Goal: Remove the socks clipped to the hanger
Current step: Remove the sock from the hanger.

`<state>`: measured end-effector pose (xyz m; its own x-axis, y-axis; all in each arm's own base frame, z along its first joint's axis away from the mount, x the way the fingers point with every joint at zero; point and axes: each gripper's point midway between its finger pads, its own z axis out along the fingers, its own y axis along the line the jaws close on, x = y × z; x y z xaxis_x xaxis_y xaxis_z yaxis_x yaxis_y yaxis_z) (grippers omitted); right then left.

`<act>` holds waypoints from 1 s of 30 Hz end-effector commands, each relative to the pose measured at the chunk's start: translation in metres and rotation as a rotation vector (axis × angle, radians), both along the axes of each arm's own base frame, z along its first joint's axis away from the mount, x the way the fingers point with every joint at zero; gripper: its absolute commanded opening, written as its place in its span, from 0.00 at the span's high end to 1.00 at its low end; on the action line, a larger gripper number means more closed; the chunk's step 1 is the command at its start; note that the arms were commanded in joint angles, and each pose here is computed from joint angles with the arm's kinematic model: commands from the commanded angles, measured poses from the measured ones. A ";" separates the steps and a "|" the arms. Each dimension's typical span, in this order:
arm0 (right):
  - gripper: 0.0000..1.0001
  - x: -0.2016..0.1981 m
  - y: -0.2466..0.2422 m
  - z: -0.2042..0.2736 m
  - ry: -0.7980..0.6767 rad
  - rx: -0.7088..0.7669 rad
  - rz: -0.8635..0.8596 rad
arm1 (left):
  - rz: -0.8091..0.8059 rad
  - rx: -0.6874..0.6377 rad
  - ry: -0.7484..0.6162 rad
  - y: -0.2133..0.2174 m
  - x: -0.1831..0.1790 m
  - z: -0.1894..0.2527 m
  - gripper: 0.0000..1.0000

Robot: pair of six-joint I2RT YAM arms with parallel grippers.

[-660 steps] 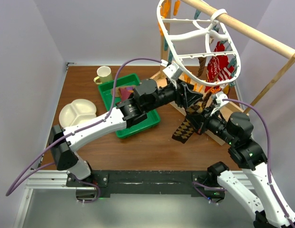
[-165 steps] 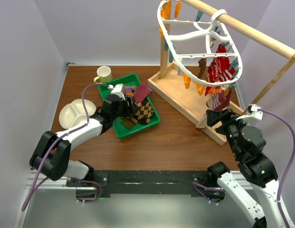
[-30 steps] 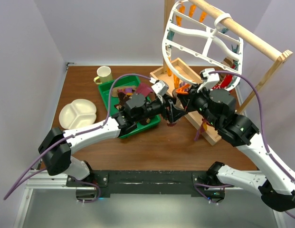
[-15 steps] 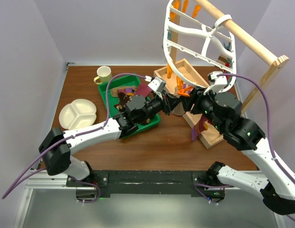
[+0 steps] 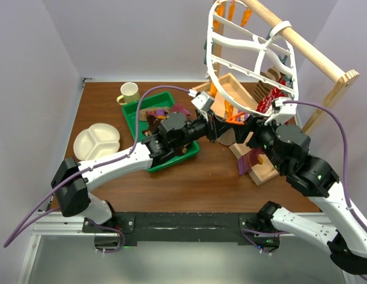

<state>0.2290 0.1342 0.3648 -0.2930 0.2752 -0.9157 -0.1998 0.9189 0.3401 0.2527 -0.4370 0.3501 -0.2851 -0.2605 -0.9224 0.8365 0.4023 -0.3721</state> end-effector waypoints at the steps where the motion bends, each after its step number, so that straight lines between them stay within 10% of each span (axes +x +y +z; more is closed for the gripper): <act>1: 0.33 -0.011 -0.018 -0.013 0.031 -0.047 -0.043 | -0.006 -0.018 0.010 -0.002 0.001 0.016 1.00; 30: 0.28 -0.043 -0.072 -0.048 0.146 0.092 -0.264 | -0.015 -0.001 0.039 -0.005 0.003 0.006 1.00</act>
